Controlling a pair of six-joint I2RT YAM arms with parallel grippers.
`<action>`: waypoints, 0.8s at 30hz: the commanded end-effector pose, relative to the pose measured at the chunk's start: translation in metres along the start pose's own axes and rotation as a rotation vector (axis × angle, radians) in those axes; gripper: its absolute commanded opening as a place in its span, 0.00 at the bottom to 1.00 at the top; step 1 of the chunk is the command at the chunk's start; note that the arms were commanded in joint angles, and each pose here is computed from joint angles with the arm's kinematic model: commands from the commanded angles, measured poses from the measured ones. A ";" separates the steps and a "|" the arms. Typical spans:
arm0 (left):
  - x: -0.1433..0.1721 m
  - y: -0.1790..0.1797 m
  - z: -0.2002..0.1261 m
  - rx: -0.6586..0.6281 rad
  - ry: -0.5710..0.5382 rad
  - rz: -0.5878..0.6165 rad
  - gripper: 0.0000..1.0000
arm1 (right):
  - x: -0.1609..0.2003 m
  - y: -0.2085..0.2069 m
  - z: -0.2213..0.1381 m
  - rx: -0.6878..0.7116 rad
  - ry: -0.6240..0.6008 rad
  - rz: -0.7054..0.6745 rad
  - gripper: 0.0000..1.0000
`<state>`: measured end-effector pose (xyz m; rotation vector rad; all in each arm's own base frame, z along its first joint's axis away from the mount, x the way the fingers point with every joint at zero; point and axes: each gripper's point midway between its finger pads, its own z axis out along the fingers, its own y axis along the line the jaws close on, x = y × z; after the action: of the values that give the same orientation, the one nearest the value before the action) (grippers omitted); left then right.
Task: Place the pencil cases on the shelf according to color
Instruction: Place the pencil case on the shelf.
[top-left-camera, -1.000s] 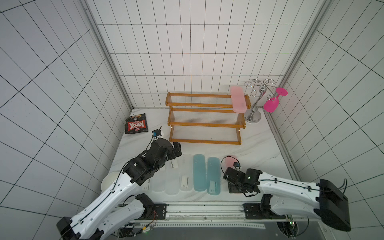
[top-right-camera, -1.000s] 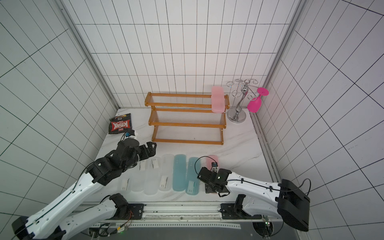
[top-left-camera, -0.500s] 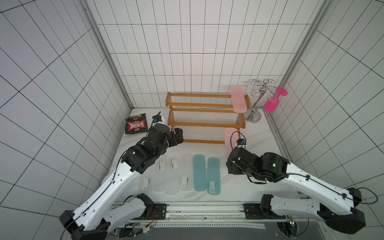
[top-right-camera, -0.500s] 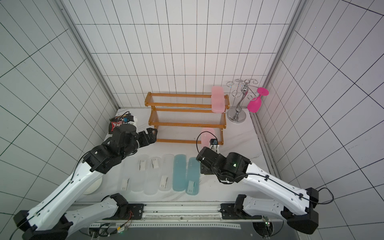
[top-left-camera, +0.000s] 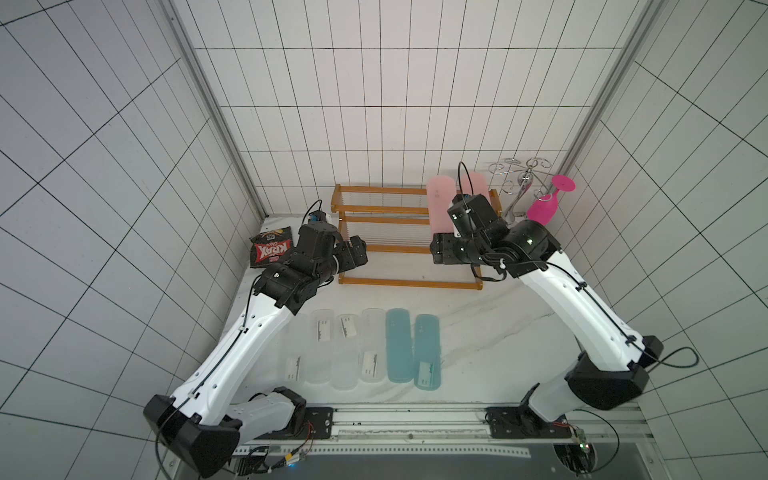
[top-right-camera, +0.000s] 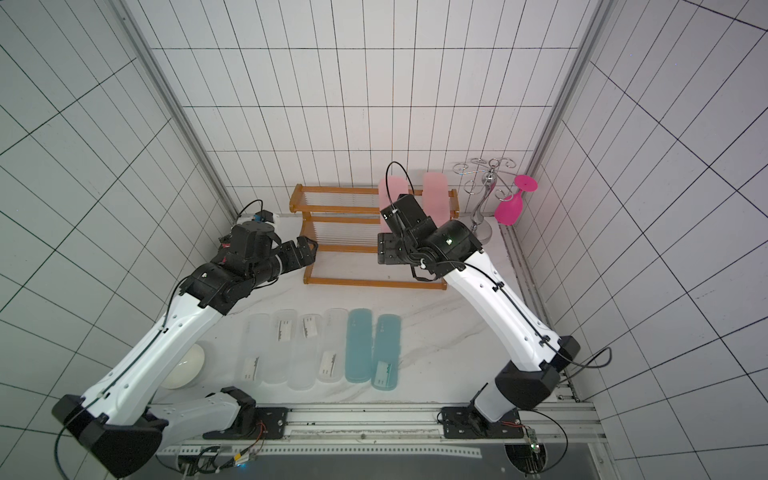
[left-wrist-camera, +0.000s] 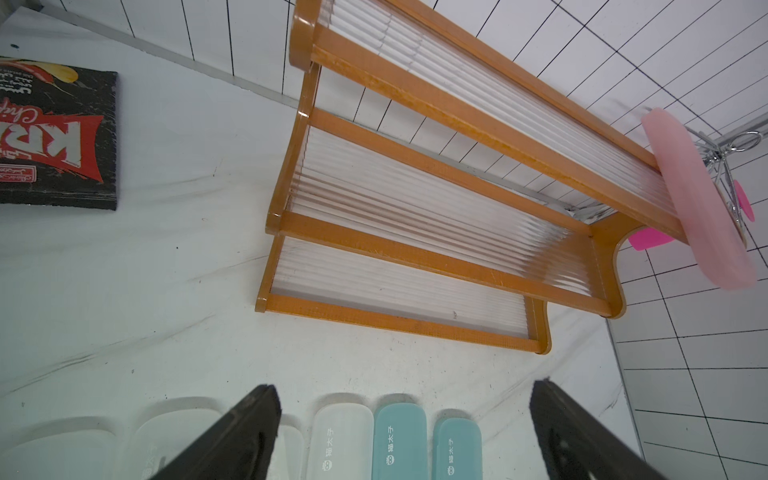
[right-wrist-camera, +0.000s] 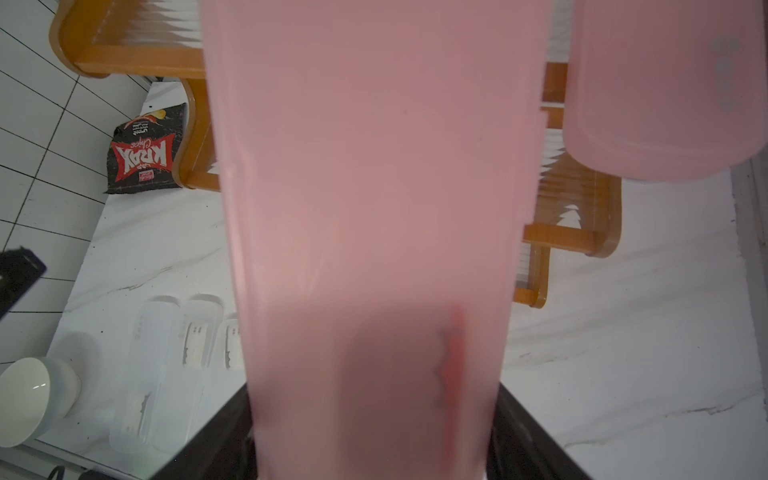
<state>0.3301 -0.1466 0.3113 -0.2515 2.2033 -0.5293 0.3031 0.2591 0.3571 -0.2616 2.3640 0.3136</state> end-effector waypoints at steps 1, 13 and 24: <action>-0.008 -0.006 0.000 0.034 -0.024 0.009 0.98 | -0.032 0.006 0.011 -0.019 -0.042 -0.026 0.60; 0.017 0.009 -0.012 0.050 0.011 0.022 0.98 | -0.073 -0.020 0.072 0.088 -0.058 0.039 0.62; 0.028 0.003 -0.015 0.114 0.036 -0.002 0.98 | -0.073 -0.042 0.092 0.104 -0.012 0.073 0.73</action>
<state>0.3010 -0.1465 0.2932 -0.1978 2.2236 -0.6273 0.4206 0.2559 0.3323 -0.1248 2.3816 0.2193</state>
